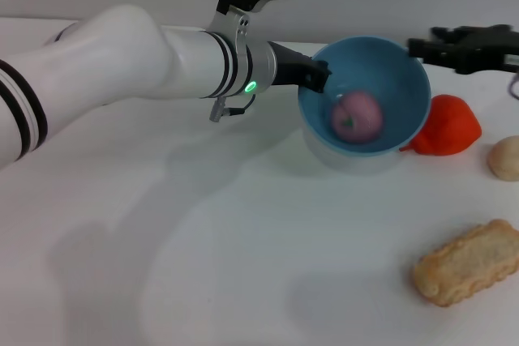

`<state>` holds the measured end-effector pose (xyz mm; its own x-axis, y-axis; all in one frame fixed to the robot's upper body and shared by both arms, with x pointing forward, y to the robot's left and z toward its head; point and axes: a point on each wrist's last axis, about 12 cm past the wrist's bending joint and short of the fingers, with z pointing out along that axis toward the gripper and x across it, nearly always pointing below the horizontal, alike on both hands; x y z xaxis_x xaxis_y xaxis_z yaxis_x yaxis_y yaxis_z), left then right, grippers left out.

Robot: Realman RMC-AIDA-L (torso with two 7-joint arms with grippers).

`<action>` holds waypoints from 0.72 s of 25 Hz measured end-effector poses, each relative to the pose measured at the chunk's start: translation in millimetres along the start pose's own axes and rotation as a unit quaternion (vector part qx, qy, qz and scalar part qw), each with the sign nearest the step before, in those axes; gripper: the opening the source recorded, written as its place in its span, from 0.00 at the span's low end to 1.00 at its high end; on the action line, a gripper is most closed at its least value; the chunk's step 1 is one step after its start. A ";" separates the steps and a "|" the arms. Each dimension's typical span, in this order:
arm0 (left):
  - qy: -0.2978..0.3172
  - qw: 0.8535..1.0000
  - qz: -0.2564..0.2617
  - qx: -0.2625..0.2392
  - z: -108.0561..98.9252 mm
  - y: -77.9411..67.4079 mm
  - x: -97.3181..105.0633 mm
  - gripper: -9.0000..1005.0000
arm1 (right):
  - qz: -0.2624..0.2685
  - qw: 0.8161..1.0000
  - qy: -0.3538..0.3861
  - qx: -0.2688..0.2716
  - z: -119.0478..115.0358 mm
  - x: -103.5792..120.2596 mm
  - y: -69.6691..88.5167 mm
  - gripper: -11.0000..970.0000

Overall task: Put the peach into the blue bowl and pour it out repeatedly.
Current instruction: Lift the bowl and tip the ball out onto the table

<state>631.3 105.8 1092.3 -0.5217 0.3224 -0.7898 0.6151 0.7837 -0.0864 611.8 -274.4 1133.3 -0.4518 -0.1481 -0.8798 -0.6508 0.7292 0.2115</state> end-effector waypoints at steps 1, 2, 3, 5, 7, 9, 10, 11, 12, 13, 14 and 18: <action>0.000 1.000 0.000 0.000 0.0 0.0 0.0 0.01 | 0.000 1.000 0.000 0.000 0.0 0.0 0.0 0.52; 0.000 1.000 0.000 0.000 0.0 0.1 0.3 0.01 | -0.013 1.000 -0.006 0.013 -4.7 2.6 -3.4 0.53; 0.001 1.000 0.001 -0.001 0.0 0.3 0.6 0.01 | -0.024 0.999 -0.011 0.026 -9.5 4.7 -6.9 0.54; 0.001 1.000 0.003 -0.001 0.1 0.3 0.3 0.01 | -0.070 0.994 -0.043 0.067 -28.8 15.3 -19.3 0.56; 0.001 1.000 0.005 -0.001 0.1 0.3 -0.1 0.01 | -0.089 0.991 -0.059 0.076 -35.5 21.7 -21.7 0.56; 0.001 1.000 0.007 -0.001 0.0 0.4 -0.7 0.01 | -0.121 0.983 -0.097 0.099 -48.4 37.2 -24.9 0.56; 0.001 1.000 0.008 -0.001 0.0 0.4 -0.9 0.01 | -0.137 0.971 -0.146 0.133 -61.8 57.1 -27.3 0.56; 0.000 1.000 0.009 -0.001 0.1 0.2 -1.5 0.01 | -0.137 0.971 -0.146 0.133 -61.8 57.1 -27.3 0.56; 0.000 1.000 0.010 -0.001 0.2 0.1 -1.9 0.01 | -0.138 0.966 -0.161 0.148 -66.5 64.2 -28.2 0.56; 0.000 1.000 0.013 0.000 0.3 -0.4 -2.6 0.01 | -0.131 0.961 -0.177 0.170 -73.5 76.2 -29.4 0.56; 0.000 1.000 0.018 0.001 0.6 -1.8 -3.9 0.01 | -0.125 0.956 -0.187 0.188 -78.8 85.8 -30.2 0.56; -0.001 0.998 0.067 0.004 2.4 -9.5 -12.5 0.01 | -0.079 0.945 -0.198 0.250 -91.3 124.8 -32.3 0.56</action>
<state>633.4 93.0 1101.6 -0.4332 0.4231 -0.7958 0.6845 0.7289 0.0149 520.8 -377.4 1055.6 -0.0447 -0.0928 -0.9947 -0.2775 0.9576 -0.0769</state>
